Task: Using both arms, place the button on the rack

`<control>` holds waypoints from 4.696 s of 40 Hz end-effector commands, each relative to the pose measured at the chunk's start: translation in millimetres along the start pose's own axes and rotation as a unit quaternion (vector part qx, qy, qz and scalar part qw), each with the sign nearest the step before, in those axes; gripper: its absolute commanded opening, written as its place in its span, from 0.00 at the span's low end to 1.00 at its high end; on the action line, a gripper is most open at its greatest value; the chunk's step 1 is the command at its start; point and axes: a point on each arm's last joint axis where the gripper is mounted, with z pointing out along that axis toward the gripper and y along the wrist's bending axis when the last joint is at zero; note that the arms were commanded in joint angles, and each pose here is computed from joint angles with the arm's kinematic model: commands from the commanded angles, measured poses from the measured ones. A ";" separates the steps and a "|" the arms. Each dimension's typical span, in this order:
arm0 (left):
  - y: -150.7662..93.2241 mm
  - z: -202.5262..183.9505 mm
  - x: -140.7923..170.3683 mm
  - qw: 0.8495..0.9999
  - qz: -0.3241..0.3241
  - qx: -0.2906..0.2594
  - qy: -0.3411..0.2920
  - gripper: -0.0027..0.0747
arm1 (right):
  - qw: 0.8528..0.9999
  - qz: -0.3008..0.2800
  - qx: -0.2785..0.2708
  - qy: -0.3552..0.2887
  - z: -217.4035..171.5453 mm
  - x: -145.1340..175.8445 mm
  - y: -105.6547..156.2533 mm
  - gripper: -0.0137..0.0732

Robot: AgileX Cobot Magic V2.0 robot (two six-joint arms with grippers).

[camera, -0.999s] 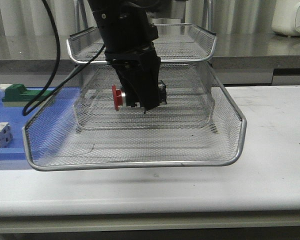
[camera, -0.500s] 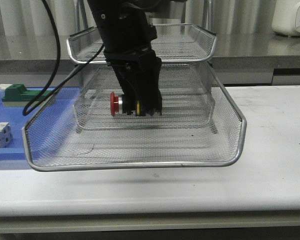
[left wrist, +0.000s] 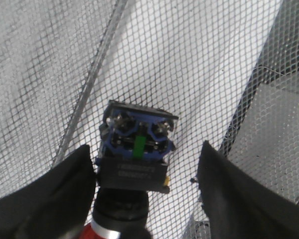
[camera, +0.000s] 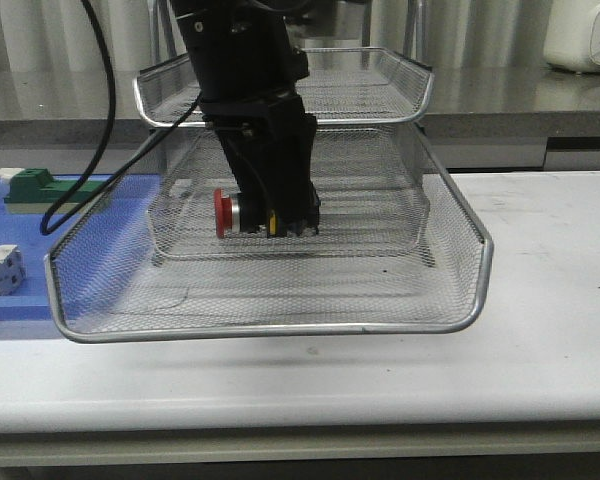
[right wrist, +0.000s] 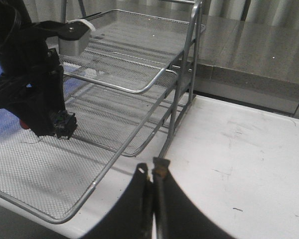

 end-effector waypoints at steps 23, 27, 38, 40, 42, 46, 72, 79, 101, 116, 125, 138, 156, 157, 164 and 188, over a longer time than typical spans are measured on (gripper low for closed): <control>-31.3 -100.8 5.8 0.997 0.016 -0.030 -0.071 0.01 | 0.999 0.004 0.015 -0.036 -1.7 -13.3 -2.9 0.09; -34.0 -110.4 9.1 0.996 -0.007 -0.034 -0.080 0.01 | 0.999 0.004 0.015 -0.036 -1.7 -13.3 -2.9 0.09; -36.7 -122.3 51.7 0.995 -0.068 -0.036 -0.062 0.01 | 0.999 0.004 0.015 -0.036 -1.7 -13.3 -2.9 0.09; -35.0 -125.1 64.2 0.994 -0.089 -0.039 -0.059 0.01 | 0.999 0.004 0.015 -0.036 -1.7 -13.3 -2.9 0.09; -32.8 -128.8 77.5 0.991 -0.113 -0.045 -0.060 0.01 | 0.999 0.004 0.015 -0.036 -1.7 -13.3 -2.9 0.09; -31.0 -141.2 107.3 0.981 -0.164 -0.067 -0.075 0.01 | 0.999 0.004 0.015 -0.036 -1.7 -13.3 -2.9 0.09; -126.3 -183.0 260.1 0.823 -0.304 -0.348 -0.330 0.01 | 0.999 0.004 0.015 -0.036 -1.7 -13.3 -2.9 0.09; -165.3 -167.7 285.5 0.785 -0.282 -0.396 -0.384 0.01 | 0.999 0.004 0.015 -0.036 -1.7 -13.3 -2.9 0.09; -212.3 -138.6 317.5 0.720 -0.234 -0.455 -0.470 0.01 | 0.999 0.004 0.015 -0.036 -1.7 -13.3 -2.9 0.09; -211.5 -136.7 317.8 0.721 -0.236 -0.453 -0.468 0.01 | 0.999 0.004 0.015 -0.037 -1.7 -13.4 -3.0 0.09; -211.5 -136.5 317.9 0.722 -0.236 -0.453 -0.467 0.01 | 0.999 0.010 0.023 -0.034 5.5 -17.6 -5.8 0.09; -211.5 -136.5 317.9 0.722 -0.236 -0.453 -0.467 0.01 | 0.997 0.019 -0.008 0.077 73.4 -50.0 -11.9 0.09; -211.5 -136.5 317.9 0.722 -0.236 -0.453 -0.467 0.01 | 0.948 -0.065 -0.274 0.149 108.0 -45.3 96.2 0.09; -211.5 -136.5 317.9 0.722 -0.236 -0.453 -0.467 0.01 | 0.944 -0.065 -0.283 0.157 110.0 -41.7 102.4 0.09; -211.5 -136.5 317.9 0.722 -0.236 -0.453 -0.467 0.01 | 0.924 -0.080 -0.319 0.197 125.4 -12.7 144.0 0.09; -211.5 -136.5 317.9 0.722 -0.236 -0.453 -0.467 0.01 | 0.941 -0.093 -0.220 0.238 188.2 63.5 167.7 0.09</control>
